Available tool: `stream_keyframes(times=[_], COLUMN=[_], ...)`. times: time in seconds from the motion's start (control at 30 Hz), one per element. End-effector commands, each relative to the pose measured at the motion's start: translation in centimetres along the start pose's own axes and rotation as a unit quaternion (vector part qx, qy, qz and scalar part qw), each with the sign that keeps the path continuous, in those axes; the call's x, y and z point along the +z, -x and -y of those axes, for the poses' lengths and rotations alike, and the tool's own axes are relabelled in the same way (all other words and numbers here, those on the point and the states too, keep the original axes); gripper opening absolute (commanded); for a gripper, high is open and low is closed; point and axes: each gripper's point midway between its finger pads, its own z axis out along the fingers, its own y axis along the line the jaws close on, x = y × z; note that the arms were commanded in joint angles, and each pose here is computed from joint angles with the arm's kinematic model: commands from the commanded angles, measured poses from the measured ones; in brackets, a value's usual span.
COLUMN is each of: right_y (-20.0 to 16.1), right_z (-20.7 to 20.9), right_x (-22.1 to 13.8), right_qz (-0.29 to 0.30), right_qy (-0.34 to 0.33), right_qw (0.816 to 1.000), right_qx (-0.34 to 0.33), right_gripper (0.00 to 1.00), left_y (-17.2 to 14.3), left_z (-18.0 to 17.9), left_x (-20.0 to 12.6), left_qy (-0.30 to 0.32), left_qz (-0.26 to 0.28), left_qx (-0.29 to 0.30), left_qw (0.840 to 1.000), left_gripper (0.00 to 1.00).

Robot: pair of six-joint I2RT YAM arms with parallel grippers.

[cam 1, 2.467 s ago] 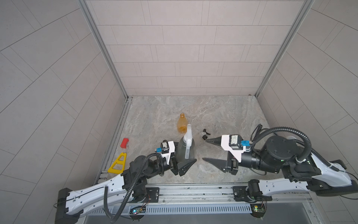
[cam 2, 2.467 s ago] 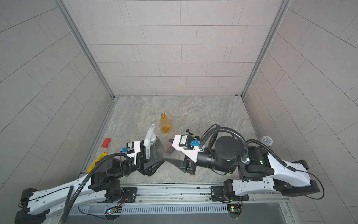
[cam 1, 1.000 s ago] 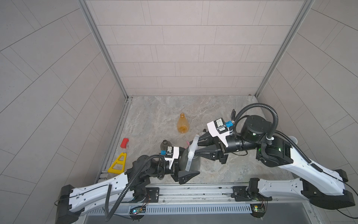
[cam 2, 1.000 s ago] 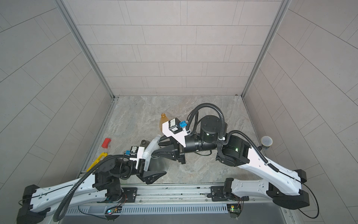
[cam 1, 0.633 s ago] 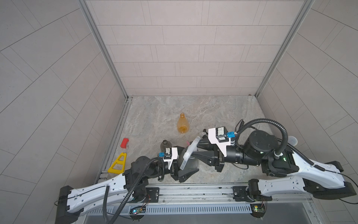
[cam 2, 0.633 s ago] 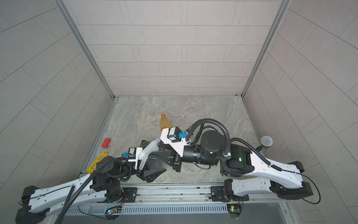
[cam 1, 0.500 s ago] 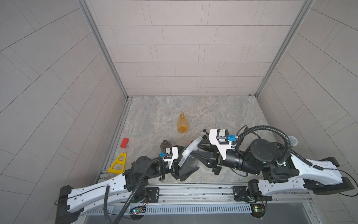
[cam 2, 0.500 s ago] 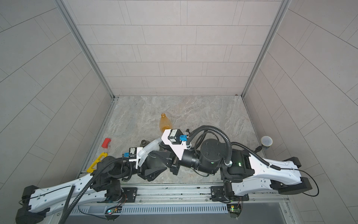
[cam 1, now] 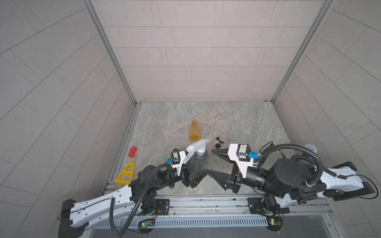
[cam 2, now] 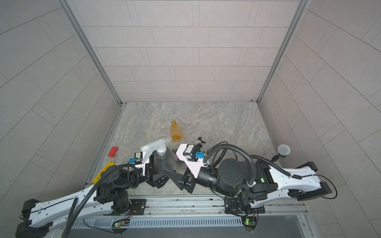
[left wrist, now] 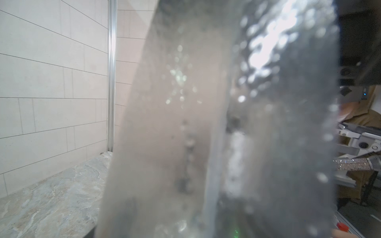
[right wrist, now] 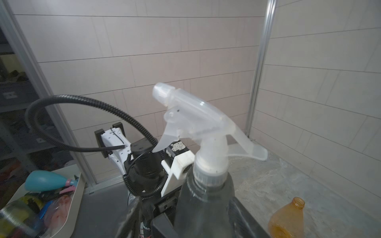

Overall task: Attach spray nozzles to spray bottles
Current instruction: Screw the spray nozzle on the spray bottle.

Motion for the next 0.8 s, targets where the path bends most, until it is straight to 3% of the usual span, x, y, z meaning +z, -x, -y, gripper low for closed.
stream_keyframes(times=[0.0,0.2,0.5,0.63,0.77], right_y=[0.6,0.7,0.2,0.4,0.8], right_z=[-0.2,-1.4,-0.1,0.1,-0.2], right_x=[-2.1,-2.0,1.5,2.0,2.0], right_qz=[-0.012,-0.020,-0.037,-0.033,-0.022], right_qy=[0.064,0.224,0.228,0.226,0.234], right_qw=[0.997,0.974,0.973,0.973,0.972], right_qx=[-0.032,-0.025,-0.022,-0.018,-0.010], right_gripper=[0.70,0.72,0.65,0.57,0.56], left_y=[2.7,2.4,1.9,1.7,1.5], left_z=[0.8,2.4,3.5,3.5,3.5], left_x=[-0.3,0.0,0.5,0.5,0.5], left_qy=[-0.019,-0.067,-0.100,-0.100,-0.101], left_qz=[0.038,0.029,0.011,0.009,0.007], left_qx=[-0.013,-0.023,-0.031,-0.031,-0.031], left_qw=[0.999,0.997,0.994,0.994,0.994], left_gripper=[0.00,0.00,0.00,0.00,0.00])
